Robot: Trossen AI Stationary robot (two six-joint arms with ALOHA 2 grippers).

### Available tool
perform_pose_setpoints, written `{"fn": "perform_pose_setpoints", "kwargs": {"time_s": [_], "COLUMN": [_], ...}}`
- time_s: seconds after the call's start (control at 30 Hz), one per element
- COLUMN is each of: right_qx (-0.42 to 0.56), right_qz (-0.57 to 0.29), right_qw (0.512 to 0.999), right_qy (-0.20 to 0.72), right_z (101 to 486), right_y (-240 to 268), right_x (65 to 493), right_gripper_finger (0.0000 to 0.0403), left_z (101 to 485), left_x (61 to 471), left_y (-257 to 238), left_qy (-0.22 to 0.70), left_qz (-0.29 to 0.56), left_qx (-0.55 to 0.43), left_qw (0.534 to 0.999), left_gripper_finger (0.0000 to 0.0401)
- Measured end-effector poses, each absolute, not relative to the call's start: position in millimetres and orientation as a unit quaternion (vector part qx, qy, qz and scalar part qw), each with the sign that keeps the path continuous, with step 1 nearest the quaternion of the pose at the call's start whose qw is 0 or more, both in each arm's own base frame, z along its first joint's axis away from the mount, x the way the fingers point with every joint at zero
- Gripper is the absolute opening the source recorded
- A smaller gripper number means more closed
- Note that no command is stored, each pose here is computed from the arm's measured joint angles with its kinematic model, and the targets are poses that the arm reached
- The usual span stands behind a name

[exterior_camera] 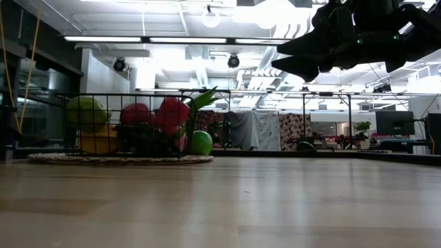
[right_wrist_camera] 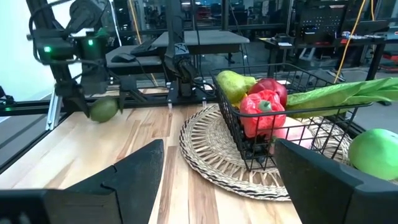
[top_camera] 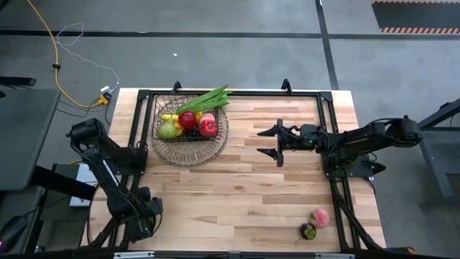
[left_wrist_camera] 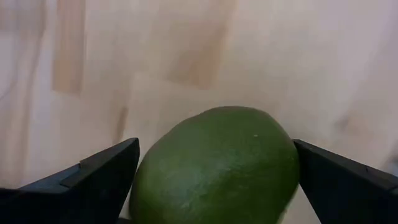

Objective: Build produce basket
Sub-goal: Put the green lime into the wire basket

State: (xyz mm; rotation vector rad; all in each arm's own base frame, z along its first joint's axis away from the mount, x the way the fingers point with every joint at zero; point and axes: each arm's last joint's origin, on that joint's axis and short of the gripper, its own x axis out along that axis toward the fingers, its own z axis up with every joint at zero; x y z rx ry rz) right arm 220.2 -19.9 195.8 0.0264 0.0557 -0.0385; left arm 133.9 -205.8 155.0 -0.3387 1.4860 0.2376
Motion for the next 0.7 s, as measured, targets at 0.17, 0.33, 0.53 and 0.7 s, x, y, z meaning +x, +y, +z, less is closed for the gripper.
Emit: {"fn": "perform_pose_setpoints", "kwargs": {"time_s": [0.17,0.33,0.53,0.7], "right_qx": [0.015,0.015,0.015,0.015], "right_qz": [-0.021,-0.021,-0.021,-0.021], "right_qw": [0.999,0.999,0.999,0.999], "right_qy": [0.028,0.028,0.028,0.028], "right_z": [195.8,195.9,195.8,195.9], "right_y": [-20.1,-20.1,-20.1,-20.1], "right_x": [220.2,220.2,220.2,220.2], "right_gripper_finger": [0.0296,0.0296,0.0296,0.0296], "left_z": [144.5,137.2,135.9,136.0], "left_x": [135.1,135.1,134.7,133.6], "left_y": [-208.4,-209.7,-209.7,-208.1], "left_qy": [0.683,0.706,0.714,0.72], "left_qz": [0.107,0.1,0.099,0.105], "left_qx": [-0.129,-0.115,-0.114,-0.109], "left_qw": [0.711,0.691,0.684,0.677], "left_gripper_finger": [0.04,0.04,0.0393,0.0361]}}
